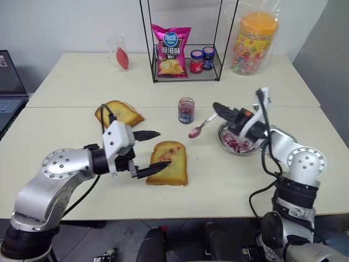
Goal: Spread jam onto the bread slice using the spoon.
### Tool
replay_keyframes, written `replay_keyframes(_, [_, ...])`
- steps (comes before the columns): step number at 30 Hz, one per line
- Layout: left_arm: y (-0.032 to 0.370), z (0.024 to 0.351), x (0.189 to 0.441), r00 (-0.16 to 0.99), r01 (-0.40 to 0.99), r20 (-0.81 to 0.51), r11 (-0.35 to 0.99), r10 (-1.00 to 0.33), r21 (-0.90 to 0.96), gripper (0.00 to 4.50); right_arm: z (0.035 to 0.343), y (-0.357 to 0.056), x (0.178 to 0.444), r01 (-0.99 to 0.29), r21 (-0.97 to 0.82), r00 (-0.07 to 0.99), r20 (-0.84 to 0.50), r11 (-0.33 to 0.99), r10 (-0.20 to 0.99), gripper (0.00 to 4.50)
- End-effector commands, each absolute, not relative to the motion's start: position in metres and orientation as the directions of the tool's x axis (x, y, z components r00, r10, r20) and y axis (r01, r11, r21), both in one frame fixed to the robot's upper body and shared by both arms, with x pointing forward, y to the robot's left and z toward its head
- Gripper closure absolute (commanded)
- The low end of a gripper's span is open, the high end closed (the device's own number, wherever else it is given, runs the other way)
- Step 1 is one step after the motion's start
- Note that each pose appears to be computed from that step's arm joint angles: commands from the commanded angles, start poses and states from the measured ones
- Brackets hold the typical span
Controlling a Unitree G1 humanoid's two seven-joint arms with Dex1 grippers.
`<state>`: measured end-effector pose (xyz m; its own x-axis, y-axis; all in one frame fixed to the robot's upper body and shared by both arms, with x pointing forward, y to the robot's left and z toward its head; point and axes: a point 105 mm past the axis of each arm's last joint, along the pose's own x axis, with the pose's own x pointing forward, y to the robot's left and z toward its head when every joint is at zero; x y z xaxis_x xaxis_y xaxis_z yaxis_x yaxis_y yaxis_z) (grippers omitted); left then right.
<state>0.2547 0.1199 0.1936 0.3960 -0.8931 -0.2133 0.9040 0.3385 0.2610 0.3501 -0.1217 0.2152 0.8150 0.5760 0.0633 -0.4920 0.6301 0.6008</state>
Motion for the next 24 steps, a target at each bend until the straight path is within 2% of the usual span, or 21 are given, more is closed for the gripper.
replay_keyframes(1, [0.091, 0.202, 0.250, 0.294, 0.931, -0.254, 0.215, -0.921, 0.296, 0.00, 0.225, -0.177, 0.349, -0.409, 0.568, 0.899, 0.115, 0.714, 0.424, 4.49])
replay_keyframes(5, [0.075, 0.204, 0.251, 0.223, 0.941, -0.275, 0.133, -0.935, 0.312, 0.00, 0.213, -0.206, 0.352, -0.324, 0.592, 0.938, 0.098, 0.738, 0.333, 4.49])
replay_keyframes(12, [0.046, 0.203, 0.270, 0.216, 0.929, -0.283, 0.108, -0.935, 0.354, 0.00, 0.176, -0.258, 0.362, -0.142, 0.634, 0.986, 0.023, 0.760, 0.165, 4.49])
replay_keyframes(22, [0.028, 0.200, 0.277, 0.192, 0.925, -0.263, 0.086, -0.946, 0.369, 0.00, 0.148, -0.273, 0.366, -0.073, 0.637, 0.991, -0.038, 0.768, 0.125, 4.49])
replay_keyframes(24, [0.028, 0.199, 0.278, 0.192, 0.925, -0.264, 0.084, -0.945, 0.371, 0.00, 0.147, -0.273, 0.366, -0.069, 0.631, 0.991, -0.043, 0.772, 0.124, 4.03])
